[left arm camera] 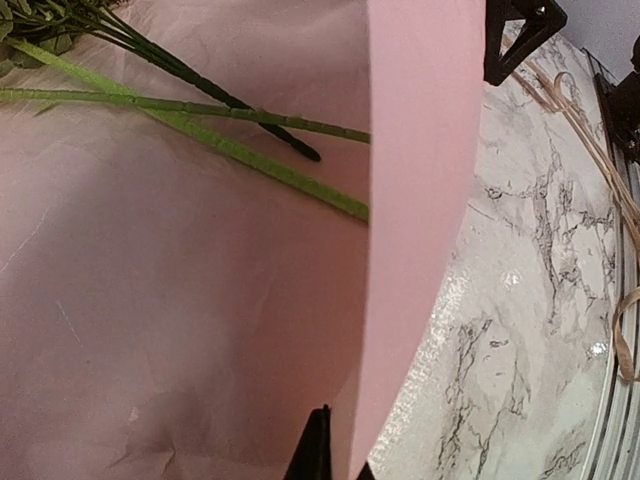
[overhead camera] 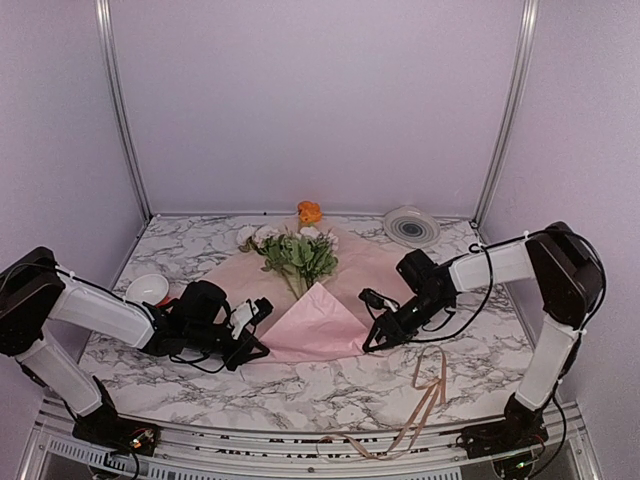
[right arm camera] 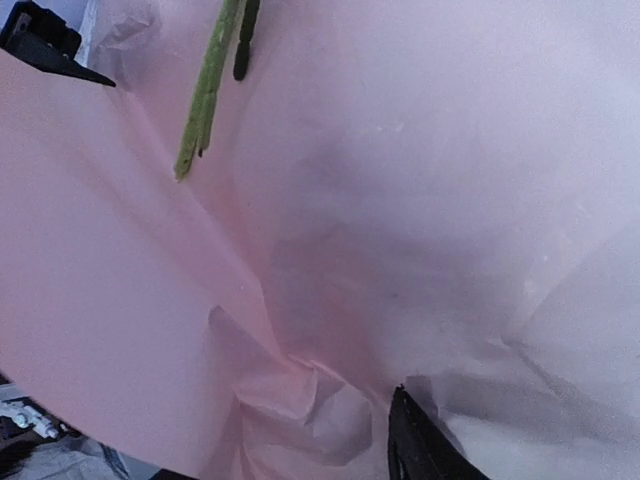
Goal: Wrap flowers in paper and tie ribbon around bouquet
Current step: Fold the bottom corner of the flattened wrapping paper at the center of the board.
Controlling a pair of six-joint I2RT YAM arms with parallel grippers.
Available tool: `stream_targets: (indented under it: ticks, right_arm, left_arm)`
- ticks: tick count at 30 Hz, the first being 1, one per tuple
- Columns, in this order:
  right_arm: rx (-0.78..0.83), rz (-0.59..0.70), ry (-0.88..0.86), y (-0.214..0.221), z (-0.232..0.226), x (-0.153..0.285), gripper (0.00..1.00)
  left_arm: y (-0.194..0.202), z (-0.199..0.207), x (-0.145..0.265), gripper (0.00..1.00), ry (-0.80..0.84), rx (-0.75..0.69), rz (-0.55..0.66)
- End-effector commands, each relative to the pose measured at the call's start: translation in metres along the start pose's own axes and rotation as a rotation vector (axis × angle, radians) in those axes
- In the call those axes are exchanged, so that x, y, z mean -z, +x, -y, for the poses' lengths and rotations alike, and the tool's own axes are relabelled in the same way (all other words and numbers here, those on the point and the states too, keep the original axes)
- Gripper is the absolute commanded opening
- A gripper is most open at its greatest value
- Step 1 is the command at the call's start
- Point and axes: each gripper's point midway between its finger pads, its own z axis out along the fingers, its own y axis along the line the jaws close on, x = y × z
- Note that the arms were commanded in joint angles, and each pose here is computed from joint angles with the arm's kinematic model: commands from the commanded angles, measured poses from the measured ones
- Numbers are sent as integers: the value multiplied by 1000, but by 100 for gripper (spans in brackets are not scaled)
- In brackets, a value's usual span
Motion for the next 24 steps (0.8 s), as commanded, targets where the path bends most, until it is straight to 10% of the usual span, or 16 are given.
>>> stream_targets:
  ticks: [1, 12, 24]
  right_arm:
    - [-200, -17, 29, 26, 23, 10, 48]
    - [-129, 208, 41, -30, -7, 82, 46]
    - [-198, 31, 26, -4, 32, 6, 9]
  left_arm:
    - [-3, -7, 5, 0, -37, 9, -10]
    - [1, -6, 2, 0, -20, 4, -36]
    - [-18, 7, 14, 0, 26, -26, 26]
